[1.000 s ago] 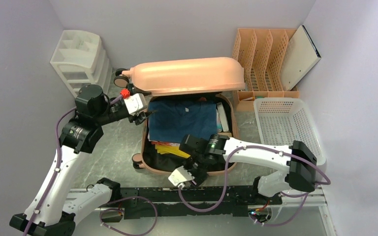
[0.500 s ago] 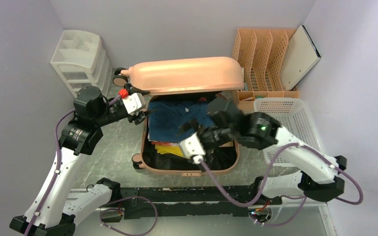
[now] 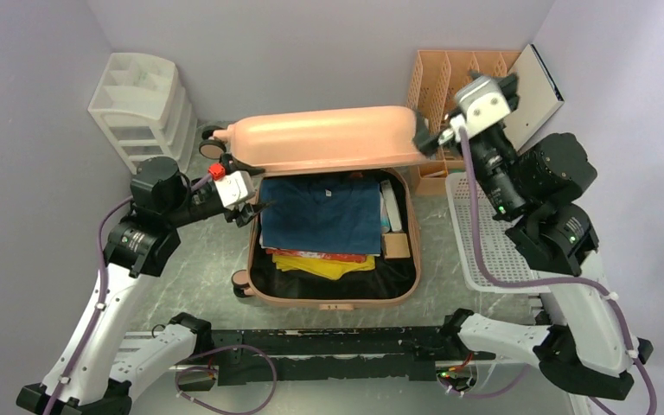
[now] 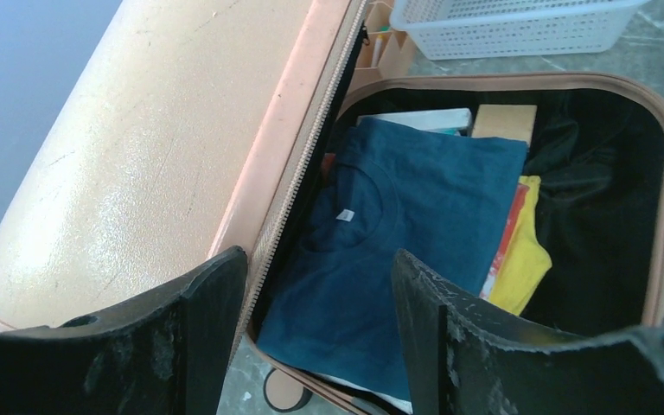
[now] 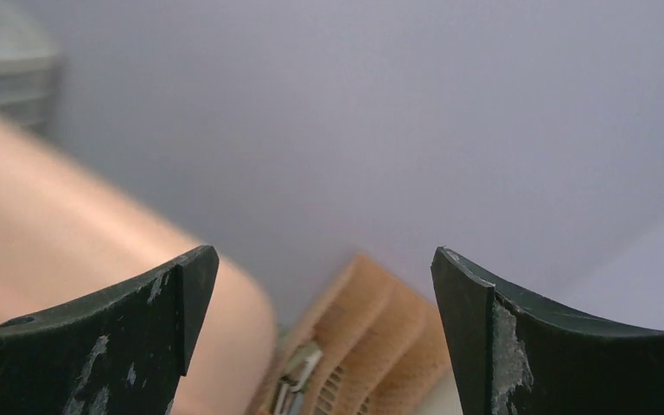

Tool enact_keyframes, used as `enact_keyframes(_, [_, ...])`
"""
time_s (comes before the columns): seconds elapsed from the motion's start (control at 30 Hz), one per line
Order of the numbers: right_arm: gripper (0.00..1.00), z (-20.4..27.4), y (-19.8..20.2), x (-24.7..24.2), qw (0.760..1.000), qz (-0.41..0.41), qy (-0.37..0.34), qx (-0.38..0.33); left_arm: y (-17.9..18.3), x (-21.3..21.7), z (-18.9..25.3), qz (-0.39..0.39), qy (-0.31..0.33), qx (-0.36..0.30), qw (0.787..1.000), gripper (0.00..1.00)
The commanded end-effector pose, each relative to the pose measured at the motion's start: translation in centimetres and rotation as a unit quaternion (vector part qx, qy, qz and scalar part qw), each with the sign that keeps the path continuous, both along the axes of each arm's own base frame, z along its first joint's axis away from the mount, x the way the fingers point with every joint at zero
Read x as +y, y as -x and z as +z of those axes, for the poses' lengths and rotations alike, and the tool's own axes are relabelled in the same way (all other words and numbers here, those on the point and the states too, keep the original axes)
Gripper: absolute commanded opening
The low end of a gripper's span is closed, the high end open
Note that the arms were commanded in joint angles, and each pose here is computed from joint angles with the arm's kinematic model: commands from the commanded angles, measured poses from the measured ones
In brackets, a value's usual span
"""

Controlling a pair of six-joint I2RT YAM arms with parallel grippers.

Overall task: Open, take out, and arrange the luggage
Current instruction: Close the luggage at the center of the board.

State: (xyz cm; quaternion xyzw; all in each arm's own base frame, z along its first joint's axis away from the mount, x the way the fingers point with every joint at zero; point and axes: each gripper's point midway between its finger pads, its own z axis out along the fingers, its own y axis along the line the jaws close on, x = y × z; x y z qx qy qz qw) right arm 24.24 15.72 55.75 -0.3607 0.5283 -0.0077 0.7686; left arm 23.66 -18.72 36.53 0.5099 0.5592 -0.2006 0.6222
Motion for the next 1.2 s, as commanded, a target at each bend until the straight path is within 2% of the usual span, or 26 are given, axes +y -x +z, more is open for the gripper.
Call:
enact_keyframes(0.0, [1.0,2.2,-5.5,-5.3,0.97,-0.216,-0.101,-0.039,0.6,1.1,-7.7,0.021,-0.051,0.142,0.988,0.69])
enact_keyframes(0.1, [1.0,1.8,-9.4,-6.2,0.96,-0.254,-0.108,-0.038,2.3,0.9,-8.0,-0.009,-0.057,0.146,0.988,0.72])
enact_keyframes(0.2, [1.0,-0.6,-16.0,-8.4,0.955,-0.268,-0.126,0.012,3.4,1.1,-8.3,-0.019,-0.061,0.144,0.987,0.74])
enact_keyframes(0.27, [0.99,-3.5,-20.7,-9.7,0.953,-0.252,-0.153,0.073,4.0,1.3,-8.6,-0.02,-0.062,0.141,0.988,0.74])
enact_keyframes(0.33, [0.97,-8.6,-24.7,-9.8,0.951,-0.24,-0.136,0.136,4.5,1.5,-9.0,-0.023,-0.064,0.138,0.988,0.76])
enact_keyframes(0.4, [0.97,-13.1,-27.1,-9.3,0.95,-0.219,-0.129,0.18,5.0,1.6,-9.5,-0.029,-0.067,0.138,0.988,0.76])
enact_keyframes(0.53, [0.96,-18.6,-29.3,-9.7,0.937,-0.212,-0.143,0.237,6.8,1.7,-10.5,-0.054,-0.08,0.146,0.985,0.77])
enact_keyframes(0.67, [0.94,-23.5,-31.4,-10.1,0.912,-0.217,-0.17,0.303,9.2,1.7,-11.4,-0.099,-0.091,0.152,0.979,0.79])
enact_keyframes(0.8, [0.93,-27.4,-32.0,-9.7,0.892,-0.205,-0.196,0.351,11.6,1.8,-11.6,-0.142,-0.101,0.141,0.975,0.85])
enact_keyframes(1.0, [0.92,-32.5,-32.1,-9.8,0.876,-0.219,-0.187,0.388,14.5,2.1,-10.0,-0.197,-0.113,0.103,0.968,0.91])
enact_keyframes(1.03, [0.92,-33.2,-32.1,-9.9,0.874,-0.222,-0.184,0.391,14.9,2.2,-9.7,-0.204,-0.114,0.101,0.967,0.96])
enact_keyframes(1.1, [0.92,-34.4,-32.2,-10.2,0.872,-0.23,-0.177,0.394,15.1,2.2,-8.6,-0.198,-0.108,0.095,0.97,0.97])
enact_keyframes(1.17, [0.91,-35.5,-32.5,-10.5,0.87,-0.24,-0.171,0.397,13.7,2.3,-7.1,-0.158,-0.097,0.088,0.979,0.97])
